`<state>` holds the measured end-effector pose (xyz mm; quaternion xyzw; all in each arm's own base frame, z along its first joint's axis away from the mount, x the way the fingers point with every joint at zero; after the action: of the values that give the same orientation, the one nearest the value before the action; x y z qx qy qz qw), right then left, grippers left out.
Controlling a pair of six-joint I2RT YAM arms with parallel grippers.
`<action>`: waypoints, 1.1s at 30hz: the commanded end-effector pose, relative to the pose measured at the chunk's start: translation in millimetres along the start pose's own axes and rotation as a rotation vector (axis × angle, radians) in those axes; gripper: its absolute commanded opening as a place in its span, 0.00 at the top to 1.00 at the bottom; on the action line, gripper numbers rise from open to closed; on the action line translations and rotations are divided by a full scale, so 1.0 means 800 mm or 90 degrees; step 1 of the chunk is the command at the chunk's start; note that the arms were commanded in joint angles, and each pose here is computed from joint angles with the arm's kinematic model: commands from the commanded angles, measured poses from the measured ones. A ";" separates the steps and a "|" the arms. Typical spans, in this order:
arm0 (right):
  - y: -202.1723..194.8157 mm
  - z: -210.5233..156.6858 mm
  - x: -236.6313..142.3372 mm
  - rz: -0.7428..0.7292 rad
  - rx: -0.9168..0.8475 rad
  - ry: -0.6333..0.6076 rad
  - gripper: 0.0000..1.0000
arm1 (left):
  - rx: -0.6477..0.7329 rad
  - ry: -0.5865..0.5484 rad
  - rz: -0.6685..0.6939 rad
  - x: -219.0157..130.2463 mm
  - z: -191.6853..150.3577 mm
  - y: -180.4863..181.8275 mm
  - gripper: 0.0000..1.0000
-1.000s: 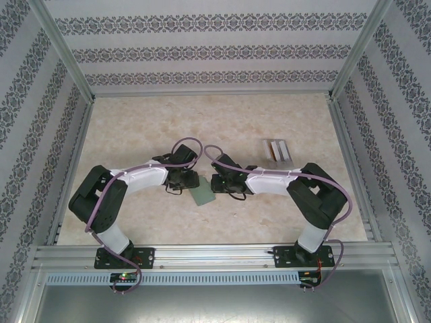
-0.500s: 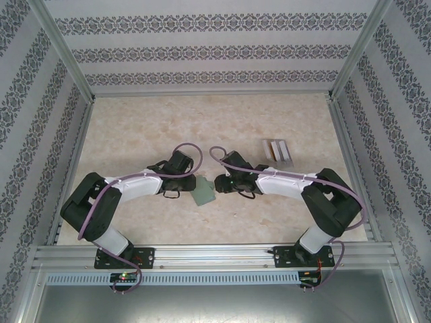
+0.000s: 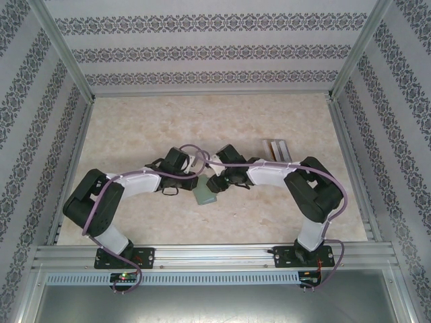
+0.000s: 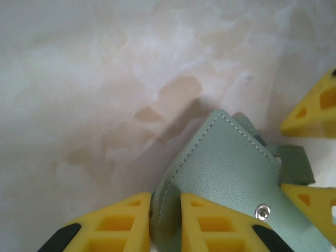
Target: Put the credit cards into the card holder
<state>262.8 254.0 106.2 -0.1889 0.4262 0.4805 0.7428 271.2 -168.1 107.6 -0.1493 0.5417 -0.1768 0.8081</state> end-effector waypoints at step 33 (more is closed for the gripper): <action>0.025 -0.059 -0.051 0.088 0.089 -0.238 0.94 | 0.029 0.074 -0.016 0.021 -0.017 0.019 0.64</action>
<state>214.2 198.8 105.8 -0.0297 0.3512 0.4906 0.7969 287.1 -168.6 103.8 -0.1438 0.5295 -0.2093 0.8094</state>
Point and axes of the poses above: each hand's point on the last joint's axis, 136 mm out from that joint toward the fingers, its own x axis out along the fingers, its own y axis along the line the jaws close on, z = x × y, the point moved 10 cm from there along -x, back along the fingers, and after that the axes turned 14 degrees about -x, right-handed, at the moved point
